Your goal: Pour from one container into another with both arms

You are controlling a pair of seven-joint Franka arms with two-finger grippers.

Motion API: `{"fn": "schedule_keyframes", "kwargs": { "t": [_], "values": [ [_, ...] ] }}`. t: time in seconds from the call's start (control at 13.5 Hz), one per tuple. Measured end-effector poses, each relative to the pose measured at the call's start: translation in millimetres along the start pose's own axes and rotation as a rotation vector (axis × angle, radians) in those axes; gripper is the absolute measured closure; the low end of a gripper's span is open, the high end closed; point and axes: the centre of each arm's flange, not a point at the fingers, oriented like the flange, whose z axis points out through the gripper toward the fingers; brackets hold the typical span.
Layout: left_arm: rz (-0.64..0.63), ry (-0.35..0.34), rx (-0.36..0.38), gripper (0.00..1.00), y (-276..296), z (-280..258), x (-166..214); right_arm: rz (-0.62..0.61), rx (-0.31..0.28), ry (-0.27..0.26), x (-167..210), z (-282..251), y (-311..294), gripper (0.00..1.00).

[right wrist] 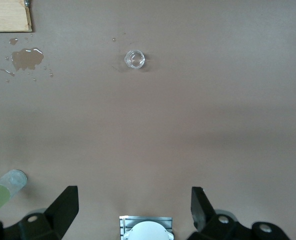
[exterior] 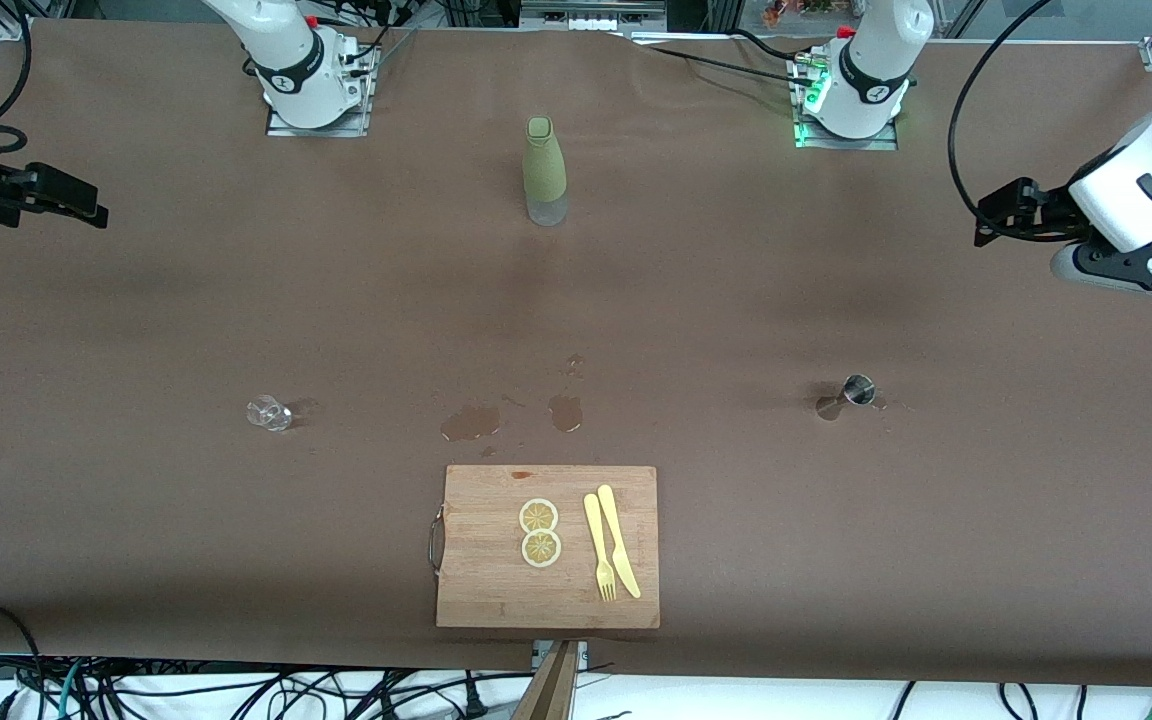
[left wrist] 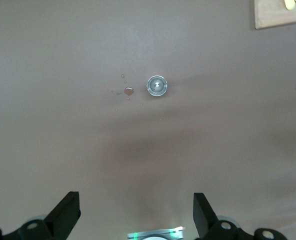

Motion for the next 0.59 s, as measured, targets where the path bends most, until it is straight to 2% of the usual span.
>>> {"fn": "schedule_keyframes", "kwargs": {
  "t": [0.59],
  "values": [
    [-0.019, -0.002, -0.005, 0.00, -20.4, 3.0, 0.0, 0.016, -0.024, -0.009, 5.5, 9.7, -11.8, 0.00]
  ]
}}
